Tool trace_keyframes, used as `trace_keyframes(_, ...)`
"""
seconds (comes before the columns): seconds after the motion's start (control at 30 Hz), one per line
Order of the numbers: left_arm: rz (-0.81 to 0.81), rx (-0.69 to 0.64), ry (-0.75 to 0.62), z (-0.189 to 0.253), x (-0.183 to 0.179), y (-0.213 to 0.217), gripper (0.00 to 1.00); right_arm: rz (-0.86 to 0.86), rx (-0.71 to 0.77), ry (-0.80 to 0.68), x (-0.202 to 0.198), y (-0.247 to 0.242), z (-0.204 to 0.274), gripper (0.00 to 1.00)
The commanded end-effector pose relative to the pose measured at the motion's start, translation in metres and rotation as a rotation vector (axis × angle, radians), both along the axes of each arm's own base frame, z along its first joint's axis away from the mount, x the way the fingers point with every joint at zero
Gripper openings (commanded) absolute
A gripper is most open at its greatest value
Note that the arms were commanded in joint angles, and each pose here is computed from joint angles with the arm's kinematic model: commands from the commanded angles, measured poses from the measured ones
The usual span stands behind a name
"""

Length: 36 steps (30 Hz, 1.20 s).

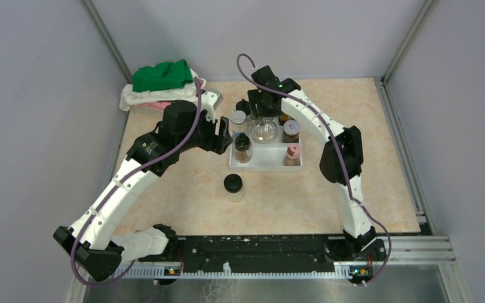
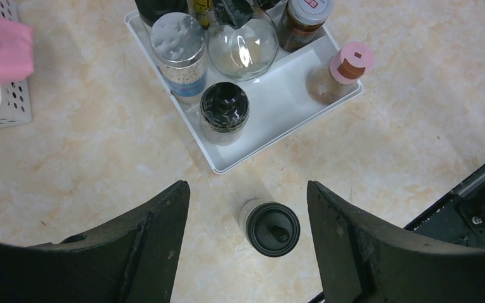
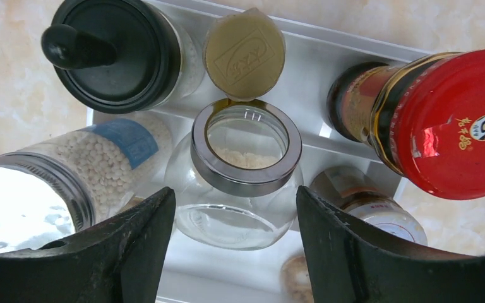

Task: Organize the condiment bottles
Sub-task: Adjust the bottle in the storage box.

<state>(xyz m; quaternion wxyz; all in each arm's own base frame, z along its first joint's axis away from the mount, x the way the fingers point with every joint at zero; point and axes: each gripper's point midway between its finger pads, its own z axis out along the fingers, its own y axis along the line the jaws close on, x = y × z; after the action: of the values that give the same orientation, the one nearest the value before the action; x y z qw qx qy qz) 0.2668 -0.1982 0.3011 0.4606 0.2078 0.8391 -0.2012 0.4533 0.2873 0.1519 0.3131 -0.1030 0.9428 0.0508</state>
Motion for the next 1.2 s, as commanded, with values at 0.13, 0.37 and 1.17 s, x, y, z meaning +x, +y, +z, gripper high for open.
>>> trace_keyframes(0.13, -0.017, -0.01, -0.022, 0.004, 0.0, -0.003, 0.75, -0.009, 0.034, 0.0, 0.004, 0.007, -0.011, 0.69)
trace_keyframes(0.37, -0.016, -0.005, -0.018, 0.002, 0.001, -0.003, 0.75, -0.01, 0.05, 0.009, 0.009, 0.008, -0.02, 0.68)
trace_keyframes(1.17, -0.01, 0.001, -0.014, 0.001, 0.002, -0.002, 0.75, -0.017, 0.07, 0.044, 0.014, 0.004, -0.043, 0.68)
